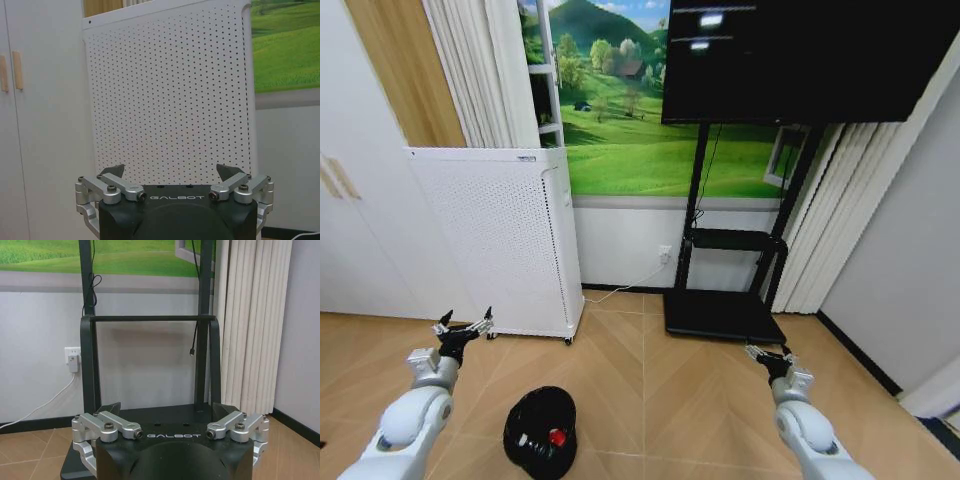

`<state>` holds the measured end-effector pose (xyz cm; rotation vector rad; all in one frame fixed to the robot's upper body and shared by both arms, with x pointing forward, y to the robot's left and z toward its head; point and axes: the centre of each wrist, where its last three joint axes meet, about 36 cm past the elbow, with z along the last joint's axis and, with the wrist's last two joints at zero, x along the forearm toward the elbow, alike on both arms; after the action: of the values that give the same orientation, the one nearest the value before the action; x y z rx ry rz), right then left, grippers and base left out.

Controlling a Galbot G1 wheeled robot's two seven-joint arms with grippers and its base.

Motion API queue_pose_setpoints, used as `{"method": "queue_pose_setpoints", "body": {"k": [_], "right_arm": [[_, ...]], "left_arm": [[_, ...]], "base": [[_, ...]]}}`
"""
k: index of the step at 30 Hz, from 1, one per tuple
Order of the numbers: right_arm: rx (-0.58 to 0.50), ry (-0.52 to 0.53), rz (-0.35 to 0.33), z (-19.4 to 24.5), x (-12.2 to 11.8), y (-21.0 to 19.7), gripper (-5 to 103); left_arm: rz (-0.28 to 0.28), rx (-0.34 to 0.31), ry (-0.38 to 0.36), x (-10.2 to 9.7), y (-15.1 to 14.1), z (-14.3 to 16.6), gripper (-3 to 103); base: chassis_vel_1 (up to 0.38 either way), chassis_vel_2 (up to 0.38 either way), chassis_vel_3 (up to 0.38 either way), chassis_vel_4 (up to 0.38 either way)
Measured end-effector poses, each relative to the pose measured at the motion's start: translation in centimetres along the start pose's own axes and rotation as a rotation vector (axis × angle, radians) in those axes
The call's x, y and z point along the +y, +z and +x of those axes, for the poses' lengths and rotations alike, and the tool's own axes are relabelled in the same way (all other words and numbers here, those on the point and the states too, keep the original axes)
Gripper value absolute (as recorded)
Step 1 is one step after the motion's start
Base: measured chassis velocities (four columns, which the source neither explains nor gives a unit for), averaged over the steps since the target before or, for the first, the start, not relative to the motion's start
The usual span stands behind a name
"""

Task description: Pick up the trash bin and place the garbage on the floor into it.

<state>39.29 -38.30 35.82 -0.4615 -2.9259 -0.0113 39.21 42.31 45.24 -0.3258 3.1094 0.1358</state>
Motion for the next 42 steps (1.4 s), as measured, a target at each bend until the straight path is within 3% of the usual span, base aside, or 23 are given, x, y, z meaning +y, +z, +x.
{"method": "queue_pose_setpoints", "body": {"k": [42], "right_arm": [[0.0, 0.0, 0.0, 0.0, 0.0, 0.0, 100]], "left_arm": [[0.0, 0.0, 0.0, 0.0, 0.0, 0.0, 100]], "base": [[0.0, 0.0, 0.0, 0.0]]}}
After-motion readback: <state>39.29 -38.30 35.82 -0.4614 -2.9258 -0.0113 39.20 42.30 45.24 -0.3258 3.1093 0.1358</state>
